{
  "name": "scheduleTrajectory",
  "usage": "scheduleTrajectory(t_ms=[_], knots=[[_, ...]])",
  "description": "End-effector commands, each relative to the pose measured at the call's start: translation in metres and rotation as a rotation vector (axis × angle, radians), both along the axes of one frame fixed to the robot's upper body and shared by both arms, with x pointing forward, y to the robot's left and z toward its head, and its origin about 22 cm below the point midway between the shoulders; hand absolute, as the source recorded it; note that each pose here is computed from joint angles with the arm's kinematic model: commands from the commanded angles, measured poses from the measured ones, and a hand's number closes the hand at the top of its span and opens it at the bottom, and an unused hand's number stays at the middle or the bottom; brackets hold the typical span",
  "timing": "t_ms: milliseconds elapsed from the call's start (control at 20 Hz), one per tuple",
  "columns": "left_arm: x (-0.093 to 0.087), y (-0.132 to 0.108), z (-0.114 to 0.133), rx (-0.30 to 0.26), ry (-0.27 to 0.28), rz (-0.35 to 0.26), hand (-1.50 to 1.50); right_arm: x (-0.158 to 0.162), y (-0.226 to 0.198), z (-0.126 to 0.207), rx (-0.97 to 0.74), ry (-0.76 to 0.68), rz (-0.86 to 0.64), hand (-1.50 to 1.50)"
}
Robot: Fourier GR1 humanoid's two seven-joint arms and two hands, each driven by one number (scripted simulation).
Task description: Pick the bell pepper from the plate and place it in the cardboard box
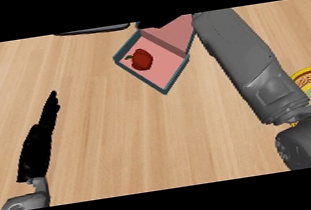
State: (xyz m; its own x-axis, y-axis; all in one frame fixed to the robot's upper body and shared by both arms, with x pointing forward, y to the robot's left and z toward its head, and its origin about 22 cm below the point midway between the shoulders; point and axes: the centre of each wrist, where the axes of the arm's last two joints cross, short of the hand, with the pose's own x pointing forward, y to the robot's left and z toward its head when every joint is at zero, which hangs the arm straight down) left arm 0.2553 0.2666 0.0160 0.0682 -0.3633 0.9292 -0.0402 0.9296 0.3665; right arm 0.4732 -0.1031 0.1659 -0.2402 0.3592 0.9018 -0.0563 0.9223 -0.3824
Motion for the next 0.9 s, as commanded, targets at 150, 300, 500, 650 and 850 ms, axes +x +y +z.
scheduleTrajectory(t_ms=[150, 300, 500, 650, 850], knots=[[-0.001, 0.003, 0.007, -0.002, 0.000, 0.003, 0.00, 0.012, -0.091, 0.025, 0.242, -0.044, -0.150, -1.50], [-0.009, -0.006, 0.003, 0.003, 0.002, 0.006, 0.00, 0.010, -0.135, 0.029, 0.244, -0.035, -0.239, -1.50], [0.004, -0.006, 0.004, 0.003, 0.001, 0.008, 0.00, 0.000, -0.196, 0.027, 0.272, -0.055, -0.248, -1.50], [0.000, 0.004, 0.014, 0.001, -0.022, 0.008, 0.00, -0.009, -0.228, 0.024, 0.287, -0.048, -0.269, -1.50], [0.000, 0.011, 0.009, 0.009, -0.009, -0.013, 0.00, -0.020, -0.260, 0.021, 0.234, -0.059, -0.229, -1.50]])
